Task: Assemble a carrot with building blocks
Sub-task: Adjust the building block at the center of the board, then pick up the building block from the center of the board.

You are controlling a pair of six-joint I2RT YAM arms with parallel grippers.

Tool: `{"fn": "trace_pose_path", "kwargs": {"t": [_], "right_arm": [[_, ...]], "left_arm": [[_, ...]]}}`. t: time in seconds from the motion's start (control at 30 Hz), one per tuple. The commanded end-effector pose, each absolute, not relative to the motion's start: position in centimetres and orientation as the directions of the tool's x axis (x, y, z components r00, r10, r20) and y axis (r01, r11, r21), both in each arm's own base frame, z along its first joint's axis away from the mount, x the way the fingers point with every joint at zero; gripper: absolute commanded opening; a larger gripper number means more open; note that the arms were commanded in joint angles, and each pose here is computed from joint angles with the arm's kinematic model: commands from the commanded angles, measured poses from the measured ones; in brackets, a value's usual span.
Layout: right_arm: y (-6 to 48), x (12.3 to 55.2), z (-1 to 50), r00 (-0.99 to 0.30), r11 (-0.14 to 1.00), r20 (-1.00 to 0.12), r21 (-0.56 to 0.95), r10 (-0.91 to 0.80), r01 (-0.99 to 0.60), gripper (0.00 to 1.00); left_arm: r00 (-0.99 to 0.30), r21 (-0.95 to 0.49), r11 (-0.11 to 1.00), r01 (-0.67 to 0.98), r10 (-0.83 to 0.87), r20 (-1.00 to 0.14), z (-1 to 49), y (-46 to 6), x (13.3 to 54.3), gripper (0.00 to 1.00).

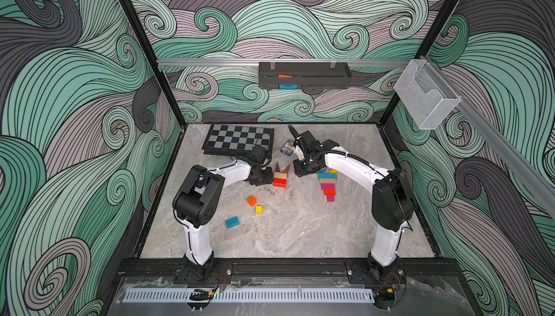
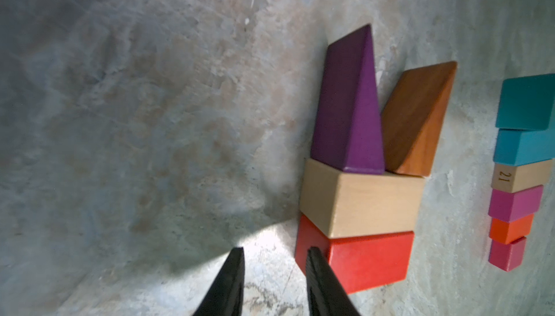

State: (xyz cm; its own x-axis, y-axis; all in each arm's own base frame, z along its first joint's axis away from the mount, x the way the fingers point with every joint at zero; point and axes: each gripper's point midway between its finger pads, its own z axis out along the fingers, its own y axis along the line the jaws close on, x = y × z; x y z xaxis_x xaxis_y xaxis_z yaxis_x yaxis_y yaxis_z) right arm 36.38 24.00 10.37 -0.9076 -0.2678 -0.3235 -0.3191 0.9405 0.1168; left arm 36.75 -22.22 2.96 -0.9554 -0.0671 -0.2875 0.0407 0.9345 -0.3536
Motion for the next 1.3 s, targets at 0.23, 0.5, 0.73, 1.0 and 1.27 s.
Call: {"fn": "trace_pose_path", "kwargs": {"t": [0.23, 0.5, 0.73, 1.0, 1.27], "right_arm": [[24.2, 35.7, 11.4, -0.902, 0.935, -0.338, 0.131, -0.27, -0.329, 0.4], [24.9, 34.9, 10.6, -0.893, 0.923, -0.323, 0.117, -0.315, -0.367, 0.4], [29.5, 31.5, 10.7, -0.82, 0.826, -0.32, 0.16, -0.474, -0.54, 0.58], [30.1, 29.7, 12.6, -0.823, 0.823, -0.333, 0.187, -0.461, -0.536, 0.76], [28.3, 27.2, 14.5, -0.846, 0.826, -0.338, 0.252, -0.413, -0.504, 0.98]], "left_arm": [[-0.947, -0.335, 0.941, 0.047, -0.065, -0.314, 4.0, -21.9, 36.9, 0.37], [-0.916, -0.296, 0.955, 0.019, -0.102, -0.388, 8.2, -19.2, 36.7, 0.42], [-0.909, -0.271, 0.959, -0.081, -0.183, -0.374, 13.3, -14.1, 31.9, 0.57], [-0.911, -0.213, 0.929, -0.303, -0.348, -0.222, 12.9, -9.5, 22.6, 0.63], [-0.879, -0.187, 0.886, -0.425, -0.453, -0.151, 9.7, -7.1, 16.5, 0.66]]}}
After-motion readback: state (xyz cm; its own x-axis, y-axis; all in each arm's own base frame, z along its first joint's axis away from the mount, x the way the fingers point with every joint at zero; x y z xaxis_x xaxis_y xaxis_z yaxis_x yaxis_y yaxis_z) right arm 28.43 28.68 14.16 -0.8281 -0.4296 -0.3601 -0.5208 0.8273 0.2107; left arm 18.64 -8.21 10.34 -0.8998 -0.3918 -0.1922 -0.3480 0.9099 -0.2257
